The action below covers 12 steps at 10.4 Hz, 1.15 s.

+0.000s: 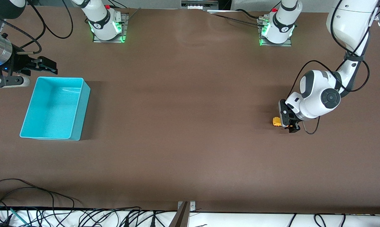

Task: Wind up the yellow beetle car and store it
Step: 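Close the left gripper on the yellow car's body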

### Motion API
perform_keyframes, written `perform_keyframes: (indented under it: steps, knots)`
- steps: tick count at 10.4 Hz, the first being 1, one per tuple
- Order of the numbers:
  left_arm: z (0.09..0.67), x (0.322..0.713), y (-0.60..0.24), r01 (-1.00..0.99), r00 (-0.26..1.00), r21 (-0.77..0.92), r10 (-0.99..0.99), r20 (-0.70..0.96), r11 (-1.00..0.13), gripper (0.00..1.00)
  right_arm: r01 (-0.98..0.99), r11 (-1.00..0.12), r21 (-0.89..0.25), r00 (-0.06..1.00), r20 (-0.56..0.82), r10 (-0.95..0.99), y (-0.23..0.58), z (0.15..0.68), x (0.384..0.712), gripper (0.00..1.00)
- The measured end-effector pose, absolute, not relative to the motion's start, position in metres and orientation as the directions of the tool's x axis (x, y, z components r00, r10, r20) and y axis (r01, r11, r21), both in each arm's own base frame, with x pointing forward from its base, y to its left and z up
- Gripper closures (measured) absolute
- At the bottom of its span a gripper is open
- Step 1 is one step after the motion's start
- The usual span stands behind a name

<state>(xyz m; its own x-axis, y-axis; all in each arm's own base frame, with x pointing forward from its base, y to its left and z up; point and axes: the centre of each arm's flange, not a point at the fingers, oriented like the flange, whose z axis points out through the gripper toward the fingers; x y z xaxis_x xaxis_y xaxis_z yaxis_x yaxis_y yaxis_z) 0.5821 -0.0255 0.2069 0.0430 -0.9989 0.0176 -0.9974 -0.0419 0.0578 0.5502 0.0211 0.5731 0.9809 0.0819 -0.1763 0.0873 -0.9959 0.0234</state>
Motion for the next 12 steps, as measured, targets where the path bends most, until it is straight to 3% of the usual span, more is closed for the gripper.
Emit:
perform_keyframes:
  steps: [4, 6, 8, 9, 12]
  knots:
    - [0.193, 0.583, -0.025, -0.999, 0.007, 0.046, -1.0, 0.005, -0.007, 0.01, 0.087, -0.996, 0.023, 0.981, -0.177, 0.082, 0.021, 0.573, 0.55, 0.0]
    - [0.188, 0.582, -0.02, -0.998, 0.016, 0.055, -1.0, 0.005, -0.016, 0.14, 0.087, -0.996, 0.023, 0.981, -0.177, 0.082, 0.021, 0.573, 0.55, 0.0]
    - [0.187, 0.581, -0.013, -0.998, 0.024, 0.057, -1.0, 0.005, -0.024, 0.46, 0.087, -0.996, 0.023, 0.981, -0.177, 0.082, 0.021, 0.573, 0.55, 0.0]
    - [0.187, 0.582, -0.012, -0.998, 0.023, 0.055, -1.0, 0.005, -0.023, 0.55, 0.087, -0.996, 0.023, 0.981, -0.177, 0.082, 0.021, 0.573, 0.55, 0.0]
    - [0.187, 0.582, -0.013, -0.998, 0.022, 0.055, -1.0, 0.006, -0.021, 0.55, 0.087, -0.996, 0.023, 0.981, -0.177, 0.082, 0.021, 0.573, 0.55, 0.0]
